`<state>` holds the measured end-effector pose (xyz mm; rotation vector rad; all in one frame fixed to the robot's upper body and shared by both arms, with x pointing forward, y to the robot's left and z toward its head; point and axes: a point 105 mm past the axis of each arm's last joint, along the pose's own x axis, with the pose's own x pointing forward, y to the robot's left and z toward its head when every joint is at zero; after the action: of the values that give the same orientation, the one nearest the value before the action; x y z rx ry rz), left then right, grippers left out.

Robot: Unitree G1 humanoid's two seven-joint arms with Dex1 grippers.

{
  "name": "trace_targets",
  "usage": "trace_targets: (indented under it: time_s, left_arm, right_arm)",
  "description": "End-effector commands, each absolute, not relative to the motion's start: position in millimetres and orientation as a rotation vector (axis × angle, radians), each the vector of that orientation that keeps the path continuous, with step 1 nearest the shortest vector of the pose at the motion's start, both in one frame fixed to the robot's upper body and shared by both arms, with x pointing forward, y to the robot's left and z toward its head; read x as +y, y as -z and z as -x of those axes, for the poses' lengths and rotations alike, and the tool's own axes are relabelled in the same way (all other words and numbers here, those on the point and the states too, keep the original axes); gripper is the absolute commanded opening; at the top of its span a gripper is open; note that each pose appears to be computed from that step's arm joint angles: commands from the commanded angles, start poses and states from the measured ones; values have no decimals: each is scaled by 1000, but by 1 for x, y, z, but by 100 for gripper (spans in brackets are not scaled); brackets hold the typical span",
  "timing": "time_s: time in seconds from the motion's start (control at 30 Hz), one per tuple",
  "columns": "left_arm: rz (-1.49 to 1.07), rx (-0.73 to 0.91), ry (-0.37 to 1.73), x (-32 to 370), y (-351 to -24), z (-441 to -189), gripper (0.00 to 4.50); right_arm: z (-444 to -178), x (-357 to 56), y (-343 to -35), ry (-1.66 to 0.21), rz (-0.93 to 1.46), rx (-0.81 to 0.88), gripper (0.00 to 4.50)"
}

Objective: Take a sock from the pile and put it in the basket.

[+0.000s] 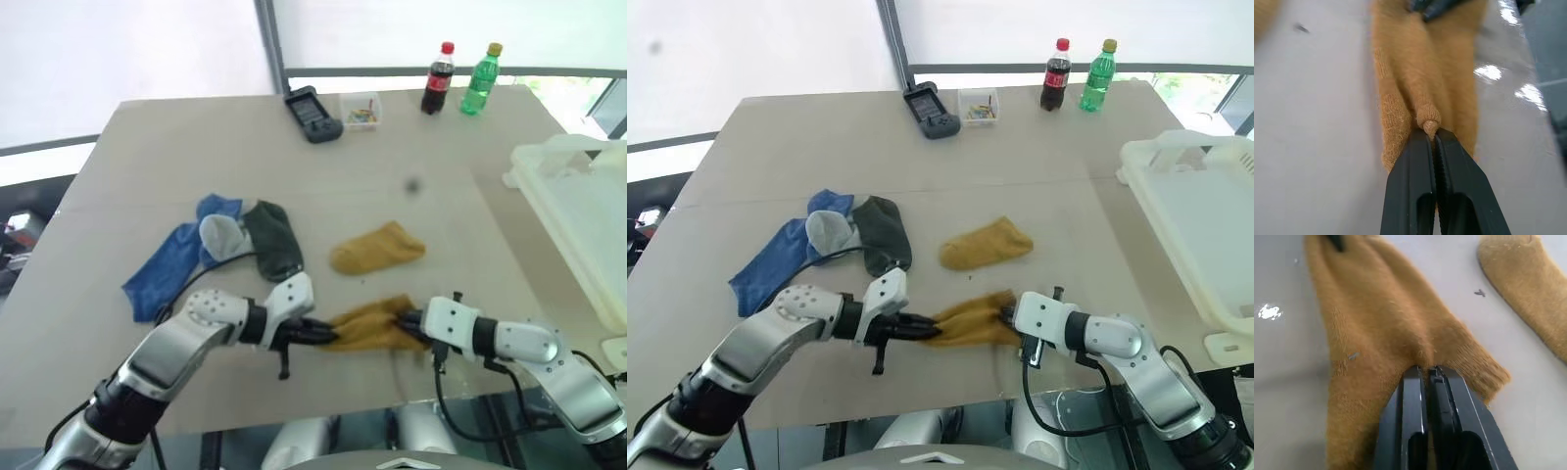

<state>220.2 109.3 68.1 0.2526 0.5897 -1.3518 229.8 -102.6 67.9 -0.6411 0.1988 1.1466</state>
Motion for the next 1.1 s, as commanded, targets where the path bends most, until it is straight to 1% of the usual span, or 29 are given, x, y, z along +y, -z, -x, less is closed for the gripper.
trace_targets:
  time_s: [0.03,0.1,0.17,0.2,0.23,0.3,0.37,0.4,0.43,0.5,0.57,0.67,0.8,0.87,0.9,0.93,0.97,1.0,1.03,1.07,1.1]
  left_arm:
    - [-214,595,1323,113,-76,-216,0]
    - [-189,536,1273,112,-84,-223,0]
    - [-146,471,1211,111,-95,-236,0]
    - [-119,429,1165,112,-104,-246,0]
    - [-82,396,1136,112,-112,-253,67]
    - [-46,348,1089,113,-128,-266,139]
    - [-13,306,1045,112,-140,-278,215]
    - [-21,297,1040,110,-143,-282,215]
    - [-14,303,1008,107,-143,-291,215]
    - [-52,316,922,104,-135,-310,215]
    - [-121,344,879,99,-124,-321,215]
    - [-175,400,818,92,-109,-333,215]
    - [-203,450,818,80,-90,-335,215]
    - [-193,448,826,76,-88,-335,224]
    - [-177,442,837,74,-89,-334,168]
    - [-164,433,841,74,-91,-334,145]
    - [-152,422,843,74,-93,-335,116]
    - [-119,405,856,74,-98,-335,62]
    - [-92,385,870,74,-104,-335,22]
    - [-68,363,886,73,-110,-334,10]
    - [-28,334,918,71,-119,-331,10]
  right_arm:
    - [-229,-109,-72,-1148,622,198,29]
    - [-234,-111,-80,-1108,568,183,29]
    - [-242,-115,-92,-1058,528,167,29]
    - [-244,-116,-99,-1042,502,154,29]
    - [-246,-116,-107,-1024,478,137,82]
    - [-254,-118,-122,-970,468,95,157]
    - [-268,-120,-139,-892,401,68,242]
    - [-276,-122,-144,-857,384,59,242]
    - [-291,-127,-145,-804,366,71,242]
    - [-310,-131,-138,-768,411,106,242]
    - [-326,-134,-126,-731,432,147,242]
    - [-341,-130,-111,-733,429,185,242]
    - [-355,-131,-94,-713,445,237,242]
    - [-354,-131,-90,-737,448,245,190]
    - [-353,-131,-90,-746,441,244,171]
    - [-352,-131,-91,-754,430,240,120]
    - [-350,-130,-93,-760,422,234,86]
    - [-350,-131,-97,-754,404,222,30]
    - [-349,-132,-102,-749,385,211,0]
    - [-347,-133,-107,-746,371,199,0]
    - [-344,-133,-115,-749,358,176,0]
